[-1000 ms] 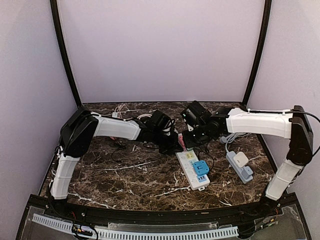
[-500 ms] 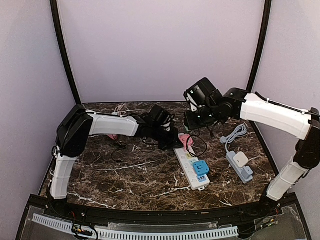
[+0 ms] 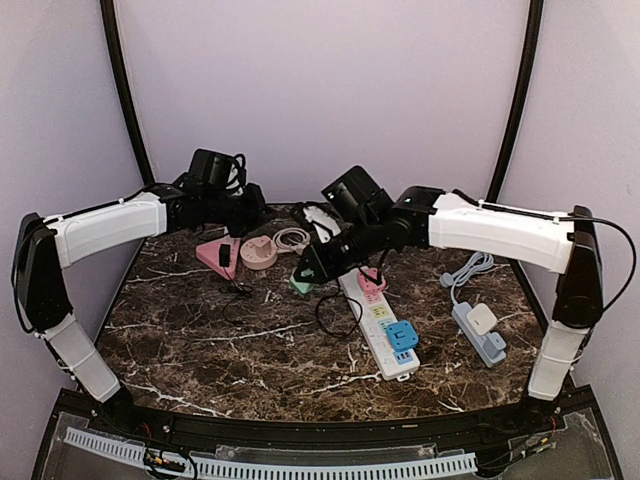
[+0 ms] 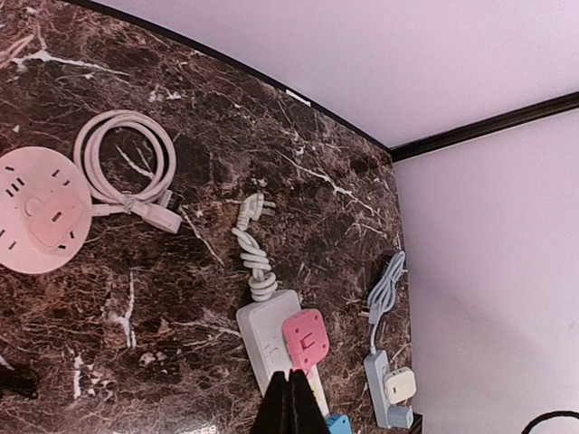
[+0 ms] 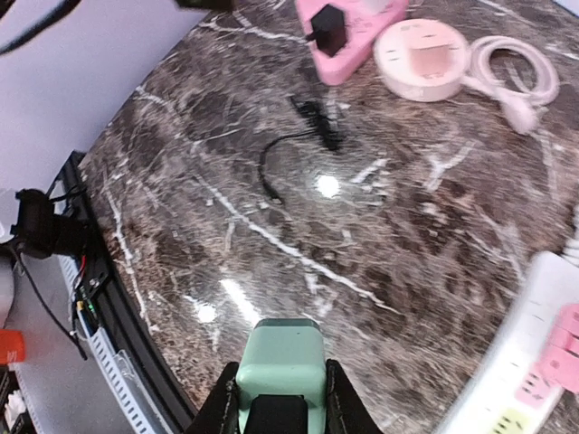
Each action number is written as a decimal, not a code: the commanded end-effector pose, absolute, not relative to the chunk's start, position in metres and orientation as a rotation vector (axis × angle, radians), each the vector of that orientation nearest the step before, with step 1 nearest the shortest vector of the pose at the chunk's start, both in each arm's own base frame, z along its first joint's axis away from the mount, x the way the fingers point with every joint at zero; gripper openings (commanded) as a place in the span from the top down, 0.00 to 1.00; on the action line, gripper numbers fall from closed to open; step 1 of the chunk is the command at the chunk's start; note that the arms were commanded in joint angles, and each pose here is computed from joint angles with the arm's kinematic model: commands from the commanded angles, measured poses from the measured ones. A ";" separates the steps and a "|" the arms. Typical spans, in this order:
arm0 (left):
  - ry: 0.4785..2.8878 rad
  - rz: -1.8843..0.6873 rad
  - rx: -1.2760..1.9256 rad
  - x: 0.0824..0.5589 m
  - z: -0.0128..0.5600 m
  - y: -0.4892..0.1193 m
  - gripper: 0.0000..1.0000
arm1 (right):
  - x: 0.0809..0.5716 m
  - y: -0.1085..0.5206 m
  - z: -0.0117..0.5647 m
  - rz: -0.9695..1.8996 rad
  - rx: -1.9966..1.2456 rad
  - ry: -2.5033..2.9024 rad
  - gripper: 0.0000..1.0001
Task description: Pull the plug off the socket
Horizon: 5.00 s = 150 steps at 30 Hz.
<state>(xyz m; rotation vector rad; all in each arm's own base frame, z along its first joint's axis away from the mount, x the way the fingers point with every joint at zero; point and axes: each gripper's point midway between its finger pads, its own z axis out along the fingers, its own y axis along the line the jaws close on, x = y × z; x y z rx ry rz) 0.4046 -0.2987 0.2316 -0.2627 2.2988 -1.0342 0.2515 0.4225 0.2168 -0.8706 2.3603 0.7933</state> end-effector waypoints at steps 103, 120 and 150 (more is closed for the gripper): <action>2.724 -1.418 0.396 0.284 0.067 -0.516 0.94 | 0.208 0.233 0.060 0.956 -0.324 2.790 0.31; 2.796 -1.288 0.381 0.286 0.051 -0.507 0.94 | 0.213 0.243 0.082 1.015 -0.322 2.767 0.50; 2.774 -1.326 0.428 0.280 0.054 -0.526 0.95 | 0.211 0.250 0.066 1.077 -0.290 2.813 0.80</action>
